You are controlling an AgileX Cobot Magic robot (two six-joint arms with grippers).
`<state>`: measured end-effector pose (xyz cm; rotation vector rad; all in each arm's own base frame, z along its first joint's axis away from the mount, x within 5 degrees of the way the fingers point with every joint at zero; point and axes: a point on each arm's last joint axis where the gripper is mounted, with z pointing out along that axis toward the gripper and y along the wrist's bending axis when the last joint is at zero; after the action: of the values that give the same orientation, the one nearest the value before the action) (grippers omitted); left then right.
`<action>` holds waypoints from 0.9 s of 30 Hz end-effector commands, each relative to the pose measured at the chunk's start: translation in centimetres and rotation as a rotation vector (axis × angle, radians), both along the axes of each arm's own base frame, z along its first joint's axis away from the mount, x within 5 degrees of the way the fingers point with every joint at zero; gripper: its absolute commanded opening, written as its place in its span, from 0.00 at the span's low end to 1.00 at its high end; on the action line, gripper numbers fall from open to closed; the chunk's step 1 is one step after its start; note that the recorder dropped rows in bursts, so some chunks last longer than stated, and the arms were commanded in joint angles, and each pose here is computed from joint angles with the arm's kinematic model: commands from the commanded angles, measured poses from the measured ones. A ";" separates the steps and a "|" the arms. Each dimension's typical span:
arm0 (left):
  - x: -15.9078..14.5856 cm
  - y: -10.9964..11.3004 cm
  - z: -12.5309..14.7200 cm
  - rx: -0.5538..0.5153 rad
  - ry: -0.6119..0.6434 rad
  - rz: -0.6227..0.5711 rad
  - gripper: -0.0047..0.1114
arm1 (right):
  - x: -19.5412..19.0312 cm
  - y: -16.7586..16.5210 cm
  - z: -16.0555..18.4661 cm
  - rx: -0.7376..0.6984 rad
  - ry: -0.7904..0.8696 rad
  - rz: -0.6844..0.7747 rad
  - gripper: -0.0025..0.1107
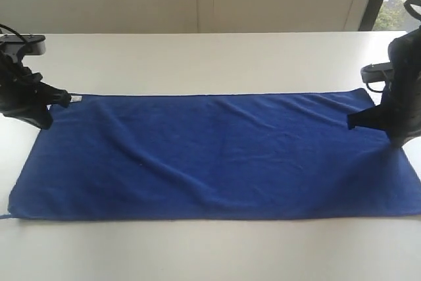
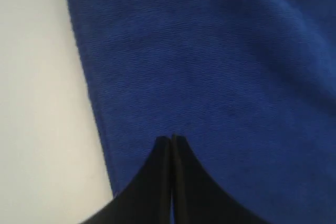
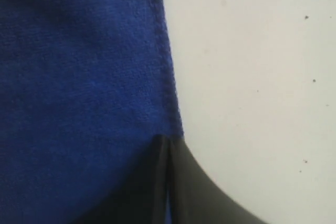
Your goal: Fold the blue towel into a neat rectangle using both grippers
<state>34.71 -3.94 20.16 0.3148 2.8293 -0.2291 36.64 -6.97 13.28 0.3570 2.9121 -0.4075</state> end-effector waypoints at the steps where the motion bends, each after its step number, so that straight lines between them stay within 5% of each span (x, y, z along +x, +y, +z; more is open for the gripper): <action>1: -0.3 -1.6 0.2 -0.010 -0.008 -0.049 0.04 | -0.4 0.0 3.2 0.012 -0.086 -0.021 0.02; 9: -0.2 -2.2 -4.6 -0.009 0.192 -0.087 0.04 | 0.6 1.1 0.9 0.139 -0.110 0.030 0.02; 18: -1.0 -1.4 -5.8 0.092 0.304 -0.219 0.04 | 0.7 1.1 -1.6 0.146 -0.054 0.028 0.02; 27: -0.9 -1.3 -5.7 0.098 0.288 -0.219 0.04 | 0.8 1.1 -1.5 0.146 -0.059 0.029 0.02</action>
<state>34.01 -5.25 14.65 0.6327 3.0703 -0.2093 37.50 -5.68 12.86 0.3443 2.8705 -0.1752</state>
